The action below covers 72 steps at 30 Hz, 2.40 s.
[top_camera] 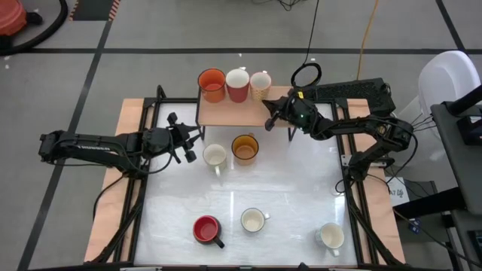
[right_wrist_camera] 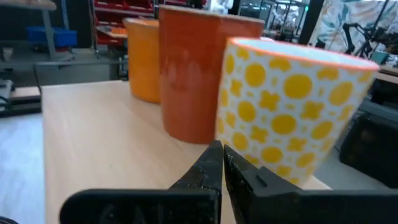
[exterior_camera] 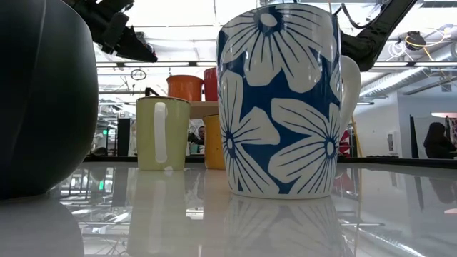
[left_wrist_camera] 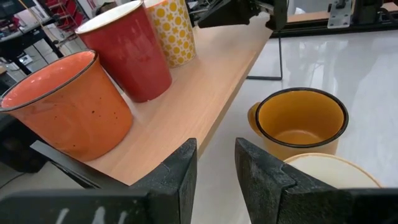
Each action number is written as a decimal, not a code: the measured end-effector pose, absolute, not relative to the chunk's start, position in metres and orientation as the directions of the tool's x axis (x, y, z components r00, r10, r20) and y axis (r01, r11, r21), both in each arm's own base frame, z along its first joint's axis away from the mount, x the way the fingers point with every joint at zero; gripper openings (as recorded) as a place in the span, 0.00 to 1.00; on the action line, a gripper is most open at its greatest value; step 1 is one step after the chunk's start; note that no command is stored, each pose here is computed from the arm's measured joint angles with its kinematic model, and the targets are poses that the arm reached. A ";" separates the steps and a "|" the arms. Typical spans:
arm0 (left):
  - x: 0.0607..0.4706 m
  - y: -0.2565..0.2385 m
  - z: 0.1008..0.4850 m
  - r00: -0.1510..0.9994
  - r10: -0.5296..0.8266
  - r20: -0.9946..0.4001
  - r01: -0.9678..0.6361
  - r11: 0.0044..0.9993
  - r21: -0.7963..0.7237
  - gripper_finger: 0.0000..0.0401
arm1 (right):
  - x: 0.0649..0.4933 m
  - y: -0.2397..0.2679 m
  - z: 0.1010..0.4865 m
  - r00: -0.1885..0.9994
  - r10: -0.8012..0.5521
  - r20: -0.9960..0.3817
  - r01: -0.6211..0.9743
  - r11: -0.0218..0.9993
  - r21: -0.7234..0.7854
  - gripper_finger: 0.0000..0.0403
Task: Place coffee mugs
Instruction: Put the yellow patterned mug on the shelf, then put the black mug on the shelf
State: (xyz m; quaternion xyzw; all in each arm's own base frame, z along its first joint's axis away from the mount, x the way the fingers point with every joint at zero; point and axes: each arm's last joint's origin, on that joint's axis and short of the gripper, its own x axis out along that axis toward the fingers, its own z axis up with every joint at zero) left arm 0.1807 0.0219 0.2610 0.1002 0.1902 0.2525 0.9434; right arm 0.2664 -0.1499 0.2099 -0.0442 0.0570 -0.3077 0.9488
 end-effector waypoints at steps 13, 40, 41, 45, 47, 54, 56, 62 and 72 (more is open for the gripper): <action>0.182 0.022 0.265 0.815 0.512 -0.271 -0.449 0.854 0.262 0.29 | 0.267 -0.161 0.205 0.789 -0.614 -0.037 0.608 0.787 -0.102 0.00; 0.182 0.022 0.265 0.815 0.511 -0.273 -0.447 0.854 0.266 0.29 | 0.263 -0.171 0.203 0.770 -0.638 -0.026 0.630 0.766 -0.129 0.00; 0.182 0.022 0.265 0.815 0.511 -0.273 -0.447 0.854 0.266 0.29 | 0.263 -0.171 0.203 0.770 -0.638 -0.026 0.630 0.765 -0.130 0.00; 0.182 0.022 0.265 0.815 0.512 -0.273 -0.448 0.854 0.263 0.29 | 0.263 -0.171 0.203 0.753 -0.657 -0.025 0.648 0.748 -0.145 0.00; 0.182 0.022 0.265 0.815 0.511 -0.273 -0.449 0.855 0.262 0.29 | 0.263 -0.172 0.203 0.749 -0.662 -0.025 0.651 0.744 -0.151 0.00; 0.182 0.021 0.265 0.818 0.505 -0.274 -0.445 0.858 0.256 0.29 | 0.264 -0.165 0.210 0.763 -0.646 -0.005 0.639 0.755 -0.146 0.00; 0.182 0.021 0.265 0.821 0.501 -0.275 -0.443 0.862 0.248 0.29 | 0.266 -0.158 0.215 0.778 -0.628 0.009 0.622 0.769 -0.148 0.00; 0.183 0.019 0.264 0.843 0.456 -0.286 -0.408 0.888 0.214 0.29 | 0.265 -0.127 0.239 0.832 -0.555 0.017 0.551 0.821 -0.147 0.00; 0.183 0.011 0.263 0.856 0.423 -0.296 -0.376 0.904 0.202 0.29 | 0.240 -0.073 0.271 0.902 -0.421 -0.092 0.403 0.900 -0.169 0.00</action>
